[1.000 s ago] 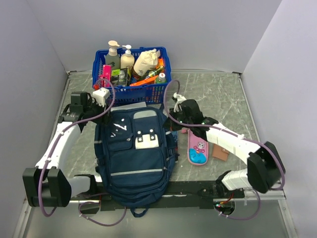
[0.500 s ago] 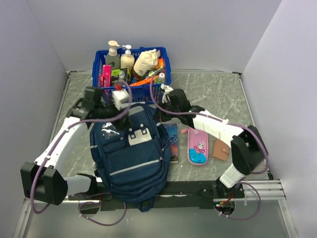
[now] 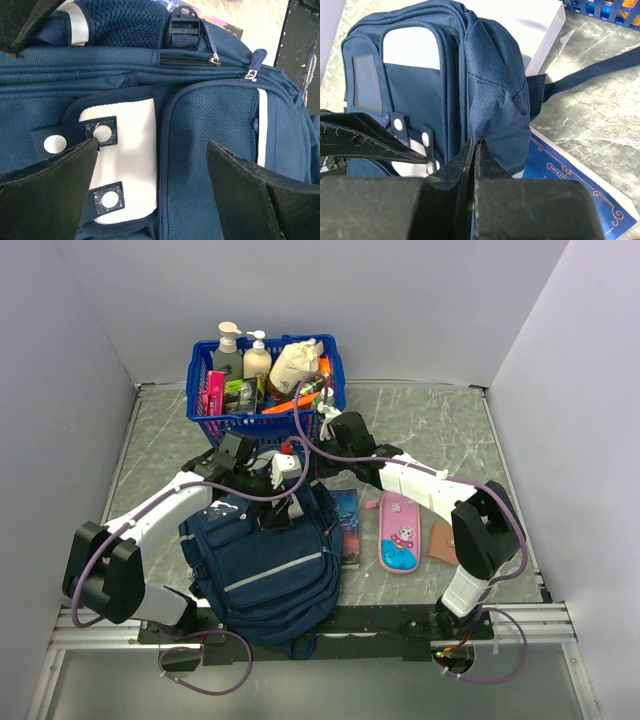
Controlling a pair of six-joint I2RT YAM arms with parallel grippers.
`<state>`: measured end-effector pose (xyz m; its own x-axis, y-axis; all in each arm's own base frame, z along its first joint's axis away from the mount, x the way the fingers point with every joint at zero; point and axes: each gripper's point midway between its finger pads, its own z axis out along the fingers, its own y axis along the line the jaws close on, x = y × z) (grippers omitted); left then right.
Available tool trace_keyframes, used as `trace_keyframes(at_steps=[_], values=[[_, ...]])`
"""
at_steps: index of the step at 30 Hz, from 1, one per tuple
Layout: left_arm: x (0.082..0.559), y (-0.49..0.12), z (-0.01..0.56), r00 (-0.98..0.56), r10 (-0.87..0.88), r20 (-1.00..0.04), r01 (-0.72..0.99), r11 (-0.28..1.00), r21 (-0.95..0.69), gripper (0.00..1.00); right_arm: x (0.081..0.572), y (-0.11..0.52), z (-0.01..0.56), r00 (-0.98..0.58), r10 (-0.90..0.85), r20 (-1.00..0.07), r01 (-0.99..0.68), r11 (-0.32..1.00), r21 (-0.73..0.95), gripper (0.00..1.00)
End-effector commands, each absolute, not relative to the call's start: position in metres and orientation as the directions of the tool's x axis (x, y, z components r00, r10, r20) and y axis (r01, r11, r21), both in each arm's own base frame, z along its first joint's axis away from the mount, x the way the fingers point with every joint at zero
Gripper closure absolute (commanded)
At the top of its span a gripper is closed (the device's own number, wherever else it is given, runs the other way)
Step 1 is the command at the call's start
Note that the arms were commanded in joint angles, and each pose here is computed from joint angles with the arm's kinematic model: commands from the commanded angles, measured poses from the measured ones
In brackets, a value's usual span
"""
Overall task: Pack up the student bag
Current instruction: Unzip the student bag at the center of the board.
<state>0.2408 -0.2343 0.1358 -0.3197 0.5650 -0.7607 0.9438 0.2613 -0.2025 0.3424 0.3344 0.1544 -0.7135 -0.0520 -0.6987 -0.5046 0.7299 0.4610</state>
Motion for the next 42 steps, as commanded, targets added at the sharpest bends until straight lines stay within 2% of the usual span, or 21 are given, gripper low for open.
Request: trace_keyframes(at_steps=[1, 7, 18, 30, 33, 34, 35, 36, 37, 39, 40, 41, 42], values=[[0.241, -0.245, 0.135, -0.275, 0.542, -0.794, 0.960, 0.197, -0.198, 0.06, 0.367, 0.359, 0.208, -0.616, 0.052, -0.786, -0.573, 0.655, 0.493, 1.00], [0.226, -0.254, 0.129, -0.253, 0.553, -0.794, 0.968, 0.143, -0.208, 0.07, 0.373, 0.360, 0.206, -0.626, 0.068, -0.777, -0.564, 0.649, 0.511, 1.00], [0.213, -0.247, 0.147, -0.239, 0.566, -0.789, 0.971, 0.154, -0.184, 0.12, 0.381, 0.352, 0.201, -0.639, 0.081, -0.765, -0.545, 0.654, 0.524, 1.00], [0.224, -0.246, 0.107, -0.289, 0.604, -0.743, 0.957, 0.212, -0.200, 0.14, 0.379, 0.355, 0.214, -0.628, 0.098, -0.772, -0.562, 0.630, 0.537, 1.00], [0.225, -0.252, 0.110, -0.294, 0.599, -0.745, 0.955, 0.207, -0.211, 0.25, 0.378, 0.357, 0.215, -0.631, 0.096, -0.770, -0.567, 0.620, 0.542, 1.00], [0.227, -0.254, 0.112, -0.292, 0.595, -0.749, 0.956, 0.204, -0.211, 0.34, 0.377, 0.358, 0.214, -0.632, 0.094, -0.769, -0.570, 0.616, 0.544, 1.00], [0.227, -0.255, 0.113, -0.293, 0.592, -0.751, 0.956, 0.206, -0.210, 0.39, 0.377, 0.357, 0.213, -0.637, 0.093, -0.765, -0.567, 0.616, 0.547, 1.00], [0.228, -0.258, 0.114, -0.291, 0.588, -0.755, 0.956, 0.208, -0.207, 0.44, 0.376, 0.358, 0.213, -0.637, 0.090, -0.766, -0.572, 0.611, 0.547, 0.96], [0.228, -0.259, 0.114, -0.290, 0.587, -0.756, 0.956, 0.207, -0.206, 0.55, 0.376, 0.358, 0.212, -0.638, 0.090, -0.764, -0.571, 0.611, 0.549, 0.90], [0.230, -0.259, 0.113, -0.290, 0.587, -0.756, 0.956, 0.216, -0.199, 0.69, 0.374, 0.355, 0.212, -0.632, 0.090, -0.770, -0.573, 0.614, 0.542, 0.84], [0.230, -0.259, 0.112, -0.292, 0.588, -0.755, 0.955, 0.222, -0.196, 0.81, 0.373, 0.353, 0.216, -0.624, 0.091, -0.776, -0.577, 0.616, 0.536, 0.82], [0.231, -0.258, 0.110, -0.293, 0.590, -0.752, 0.954, 0.229, -0.192, 0.87, 0.372, 0.352, 0.217, -0.615, 0.084, -0.784, -0.585, 0.618, 0.525, 0.79], [0.232, -0.258, 0.110, -0.294, 0.591, -0.751, 0.954, 0.231, -0.191, 0.96, 0.372, 0.347, 0.214, -0.614, 0.083, -0.785, -0.577, 0.631, 0.518, 0.67]])
